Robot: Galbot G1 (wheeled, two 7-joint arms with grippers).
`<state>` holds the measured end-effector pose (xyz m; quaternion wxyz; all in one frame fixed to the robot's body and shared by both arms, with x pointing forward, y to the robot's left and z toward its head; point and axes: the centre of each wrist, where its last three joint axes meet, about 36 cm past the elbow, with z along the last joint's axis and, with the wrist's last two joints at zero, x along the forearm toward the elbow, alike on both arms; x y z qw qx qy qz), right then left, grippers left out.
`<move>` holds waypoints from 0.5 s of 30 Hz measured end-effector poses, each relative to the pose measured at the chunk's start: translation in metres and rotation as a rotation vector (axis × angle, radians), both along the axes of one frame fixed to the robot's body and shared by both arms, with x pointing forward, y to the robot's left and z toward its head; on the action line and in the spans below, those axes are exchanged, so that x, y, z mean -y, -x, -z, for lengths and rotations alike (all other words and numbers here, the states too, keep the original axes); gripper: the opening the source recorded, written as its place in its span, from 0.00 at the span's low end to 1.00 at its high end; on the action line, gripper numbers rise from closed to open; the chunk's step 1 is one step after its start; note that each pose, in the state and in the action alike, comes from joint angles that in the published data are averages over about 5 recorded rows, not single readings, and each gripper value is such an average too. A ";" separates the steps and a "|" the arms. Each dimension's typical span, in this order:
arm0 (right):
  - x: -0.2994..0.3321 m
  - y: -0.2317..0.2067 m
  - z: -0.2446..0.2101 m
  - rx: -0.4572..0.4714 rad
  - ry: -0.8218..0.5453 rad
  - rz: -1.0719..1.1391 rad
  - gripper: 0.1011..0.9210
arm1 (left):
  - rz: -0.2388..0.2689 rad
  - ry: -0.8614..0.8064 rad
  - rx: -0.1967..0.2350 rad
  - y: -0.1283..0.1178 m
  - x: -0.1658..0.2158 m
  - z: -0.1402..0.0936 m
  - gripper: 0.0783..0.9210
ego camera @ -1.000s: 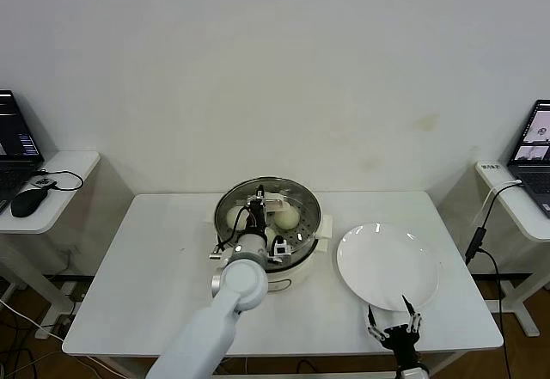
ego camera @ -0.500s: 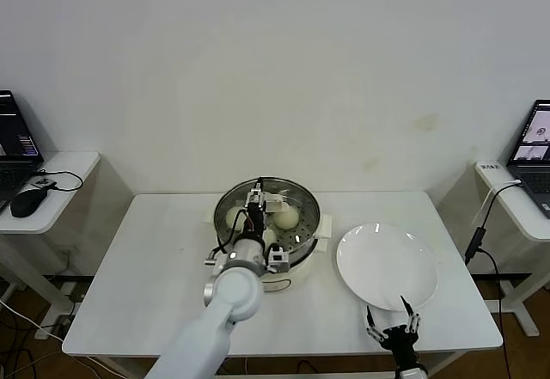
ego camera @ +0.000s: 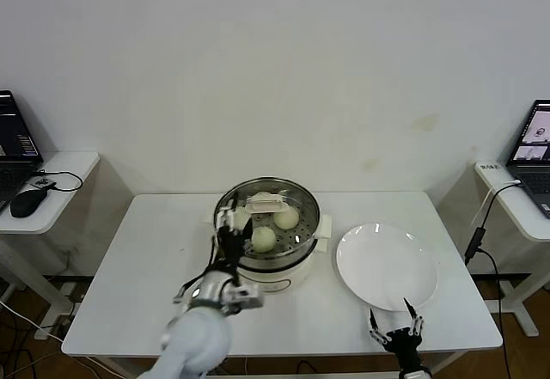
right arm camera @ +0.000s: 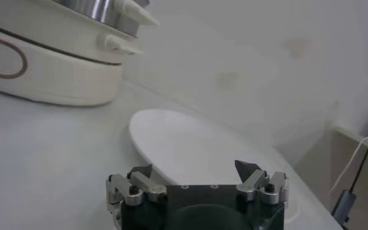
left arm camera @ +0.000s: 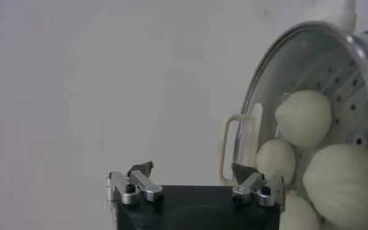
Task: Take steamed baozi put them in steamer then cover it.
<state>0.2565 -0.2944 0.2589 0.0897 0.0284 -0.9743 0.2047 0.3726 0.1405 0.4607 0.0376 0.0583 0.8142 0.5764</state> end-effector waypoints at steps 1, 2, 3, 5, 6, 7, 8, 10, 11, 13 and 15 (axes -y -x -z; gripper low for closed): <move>0.000 0.000 -0.001 0.001 -0.003 -0.003 0.88 | -0.001 0.037 -0.005 0.007 -0.008 0.000 0.88; 0.000 0.001 -0.001 0.002 -0.007 -0.006 0.88 | -0.002 0.077 -0.010 0.013 -0.015 0.000 0.88; 0.001 0.001 -0.002 0.002 -0.011 -0.009 0.88 | -0.002 0.122 -0.017 0.019 -0.024 0.002 0.88; 0.001 0.002 -0.004 0.004 -0.020 -0.015 0.88 | 0.000 0.225 -0.033 0.031 -0.042 0.006 0.88; 0.002 0.002 -0.005 0.005 -0.025 -0.017 0.88 | 0.000 0.282 -0.039 0.036 -0.050 0.009 0.88; 0.002 0.002 -0.006 0.006 -0.030 -0.021 0.88 | -0.002 0.341 -0.045 0.042 -0.059 0.012 0.88; 0.002 0.002 -0.007 0.006 -0.035 -0.024 0.88 | -0.006 0.401 -0.051 0.048 -0.067 0.016 0.88; 0.003 0.003 -0.009 0.005 -0.047 -0.032 0.88 | -0.021 0.521 -0.065 0.061 -0.081 0.024 0.88; 0.003 0.004 -0.011 0.004 -0.053 -0.037 0.88 | -0.031 0.581 -0.073 0.067 -0.087 0.028 0.88; 0.004 0.004 -0.014 0.001 -0.069 -0.050 0.88 | -0.053 0.698 -0.094 0.080 -0.097 0.037 0.88; 0.004 0.006 -0.017 -0.004 -0.087 -0.064 0.88 | -0.079 0.803 -0.112 0.093 -0.104 0.047 0.88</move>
